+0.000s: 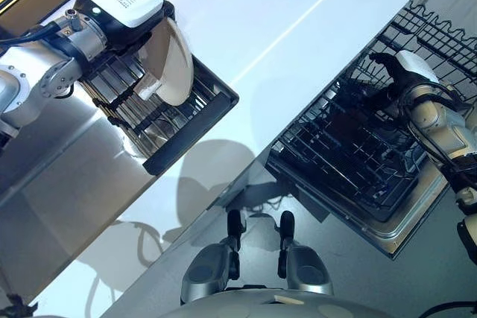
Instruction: Pick up plates and place into dishwasher.
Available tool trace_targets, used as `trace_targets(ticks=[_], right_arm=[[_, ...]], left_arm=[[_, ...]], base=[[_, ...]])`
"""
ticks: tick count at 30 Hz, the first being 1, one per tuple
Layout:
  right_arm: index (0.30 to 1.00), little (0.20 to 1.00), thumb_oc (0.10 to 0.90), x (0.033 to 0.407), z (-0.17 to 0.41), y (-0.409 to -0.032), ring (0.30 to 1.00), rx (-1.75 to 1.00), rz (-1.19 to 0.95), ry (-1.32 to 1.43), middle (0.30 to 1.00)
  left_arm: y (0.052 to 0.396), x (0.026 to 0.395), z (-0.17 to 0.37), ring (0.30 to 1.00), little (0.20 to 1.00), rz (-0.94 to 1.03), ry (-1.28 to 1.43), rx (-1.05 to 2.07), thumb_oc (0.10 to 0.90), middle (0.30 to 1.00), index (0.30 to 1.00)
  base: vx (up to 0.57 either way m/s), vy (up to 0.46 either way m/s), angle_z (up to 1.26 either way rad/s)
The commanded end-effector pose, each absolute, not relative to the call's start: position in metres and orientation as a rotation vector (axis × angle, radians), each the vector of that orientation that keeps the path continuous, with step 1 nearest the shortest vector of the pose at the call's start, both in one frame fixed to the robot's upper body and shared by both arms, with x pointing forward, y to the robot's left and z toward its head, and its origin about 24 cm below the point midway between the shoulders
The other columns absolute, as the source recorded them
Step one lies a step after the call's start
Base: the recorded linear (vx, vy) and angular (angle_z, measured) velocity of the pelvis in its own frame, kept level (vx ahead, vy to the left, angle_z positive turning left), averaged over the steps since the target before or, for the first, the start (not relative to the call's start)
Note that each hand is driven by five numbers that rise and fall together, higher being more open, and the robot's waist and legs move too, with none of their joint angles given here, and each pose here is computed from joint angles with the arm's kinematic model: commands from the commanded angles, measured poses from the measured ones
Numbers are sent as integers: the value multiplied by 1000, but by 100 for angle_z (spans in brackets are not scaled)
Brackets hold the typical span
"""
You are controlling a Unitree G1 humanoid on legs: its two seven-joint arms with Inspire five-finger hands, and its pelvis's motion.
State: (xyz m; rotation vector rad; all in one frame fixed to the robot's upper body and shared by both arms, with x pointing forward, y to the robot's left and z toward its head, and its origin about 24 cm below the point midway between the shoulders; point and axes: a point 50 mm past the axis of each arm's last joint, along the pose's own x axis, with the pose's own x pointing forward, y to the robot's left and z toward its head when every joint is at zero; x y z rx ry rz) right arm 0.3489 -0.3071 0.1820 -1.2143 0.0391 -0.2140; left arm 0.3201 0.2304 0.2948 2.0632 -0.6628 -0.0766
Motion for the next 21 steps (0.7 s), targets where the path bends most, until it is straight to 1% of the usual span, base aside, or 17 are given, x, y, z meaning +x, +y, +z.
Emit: trace_targets(ticks=[1,12,17,21], right_arm=[[900,900,800,336,232,-312,900,-1157,-362,-230,900],[900,900,800,305,249,-308,900,-928,-503,-500,900],[900,900,800,284,250,-313,900,-870,-533,-584,900],[900,900,800,269,253,-312,900,-811,-499,-645,900]], left_arm=[[243,301,339,300,200,149,-800,2088,100,300,300],[264,288,324,300,200,192,-786,2027,100,300,300],[282,276,321,300,200,280,-785,1959,100,300,300],[299,260,321,300,200,389,-814,1882,100,300,300]], base=[[2,40,-11],[-7,46,-7],[-35,70,-1],[-59,73,-1]])
